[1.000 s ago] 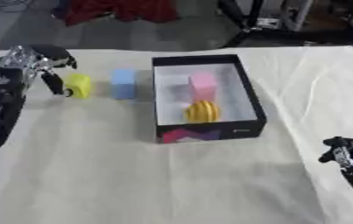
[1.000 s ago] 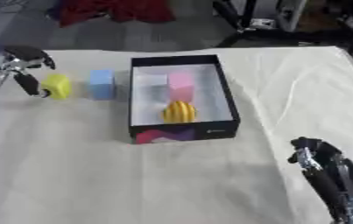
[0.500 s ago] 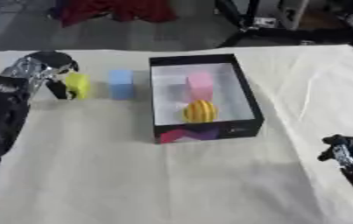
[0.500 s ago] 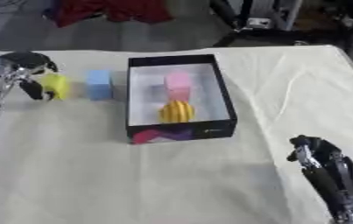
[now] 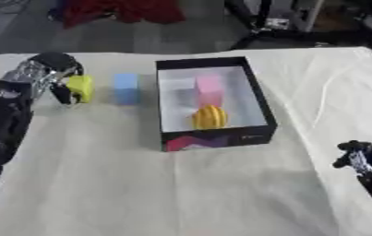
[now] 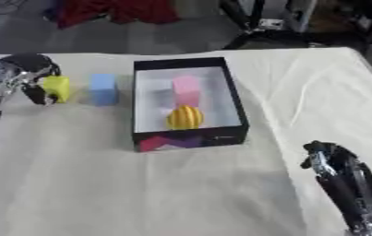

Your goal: Pick up objects on the table and place them in the box.

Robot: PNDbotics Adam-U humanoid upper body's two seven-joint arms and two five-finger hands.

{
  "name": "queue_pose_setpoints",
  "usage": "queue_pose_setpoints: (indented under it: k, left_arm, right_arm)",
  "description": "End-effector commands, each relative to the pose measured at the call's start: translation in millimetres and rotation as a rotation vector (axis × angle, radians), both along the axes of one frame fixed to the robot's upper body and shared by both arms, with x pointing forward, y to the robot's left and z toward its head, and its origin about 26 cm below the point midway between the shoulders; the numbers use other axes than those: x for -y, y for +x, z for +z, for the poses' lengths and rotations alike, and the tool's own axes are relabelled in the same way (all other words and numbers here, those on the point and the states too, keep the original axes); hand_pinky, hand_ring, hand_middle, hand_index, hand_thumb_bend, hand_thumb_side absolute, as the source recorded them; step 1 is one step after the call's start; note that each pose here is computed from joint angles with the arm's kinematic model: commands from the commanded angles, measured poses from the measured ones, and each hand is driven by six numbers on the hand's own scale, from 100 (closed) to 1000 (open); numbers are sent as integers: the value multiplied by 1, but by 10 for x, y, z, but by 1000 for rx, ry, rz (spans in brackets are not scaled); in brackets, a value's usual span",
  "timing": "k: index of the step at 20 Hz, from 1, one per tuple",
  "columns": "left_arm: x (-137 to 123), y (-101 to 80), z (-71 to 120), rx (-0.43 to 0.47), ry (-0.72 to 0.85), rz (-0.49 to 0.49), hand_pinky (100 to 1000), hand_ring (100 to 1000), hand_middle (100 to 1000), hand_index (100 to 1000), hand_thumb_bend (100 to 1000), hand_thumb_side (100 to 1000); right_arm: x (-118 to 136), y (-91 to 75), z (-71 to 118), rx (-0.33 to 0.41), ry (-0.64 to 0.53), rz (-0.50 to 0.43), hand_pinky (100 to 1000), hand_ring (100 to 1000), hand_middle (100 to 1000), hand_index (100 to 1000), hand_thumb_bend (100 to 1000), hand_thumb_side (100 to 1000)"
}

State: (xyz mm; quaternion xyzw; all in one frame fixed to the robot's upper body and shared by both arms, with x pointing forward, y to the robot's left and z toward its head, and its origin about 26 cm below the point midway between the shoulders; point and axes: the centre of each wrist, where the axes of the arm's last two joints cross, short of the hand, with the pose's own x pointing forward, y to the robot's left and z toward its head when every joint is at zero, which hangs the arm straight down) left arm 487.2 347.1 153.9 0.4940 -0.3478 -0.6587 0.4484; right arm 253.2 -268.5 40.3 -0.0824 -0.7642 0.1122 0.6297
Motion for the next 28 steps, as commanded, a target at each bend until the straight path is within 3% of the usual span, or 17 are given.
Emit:
queue_pose_setpoints:
  k: [1, 6, 10, 13, 18, 23, 28]
  left_arm:
    - [-46, 35, 597, 151, 14, -34, 628, 480, 497, 596, 230, 175]
    - [313, 41, 1222, 317, -18, -216, 640, 480, 492, 601, 234, 184]
    - [906, -5, 1339, 304, -40, -498, 654, 503, 519, 624, 229, 202]
    - [1470, -76, 1256, 216, -46, -724, 661, 514, 533, 635, 217, 210]
    - [2072, -244, 1036, 58, -52, -959, 672, 534, 559, 655, 196, 225]
    - [2286, -306, 724, -85, -62, -1007, 692, 570, 599, 692, 220, 245]
    - [2293, -264, 464, -110, -65, -971, 760, 692, 734, 835, 332, 349]
  right_arm:
    - [30, -4, 42, 13, -8, -1, 710, 514, 428, 629, 100, 636]
    - [46, -22, 21, 4, -16, -3, 710, 514, 428, 629, 100, 639]
    - [37, -19, 21, 4, -17, 5, 710, 515, 428, 629, 100, 637]
    - [27, -9, 34, 9, -16, 12, 710, 515, 429, 629, 100, 631]
    - [14, 9, 49, 14, -12, 20, 710, 515, 429, 629, 100, 631]
    - [6, 16, 53, 15, -11, 25, 710, 515, 429, 629, 100, 632]
    - [-3, 16, 49, 13, -9, 29, 710, 515, 429, 629, 100, 638]
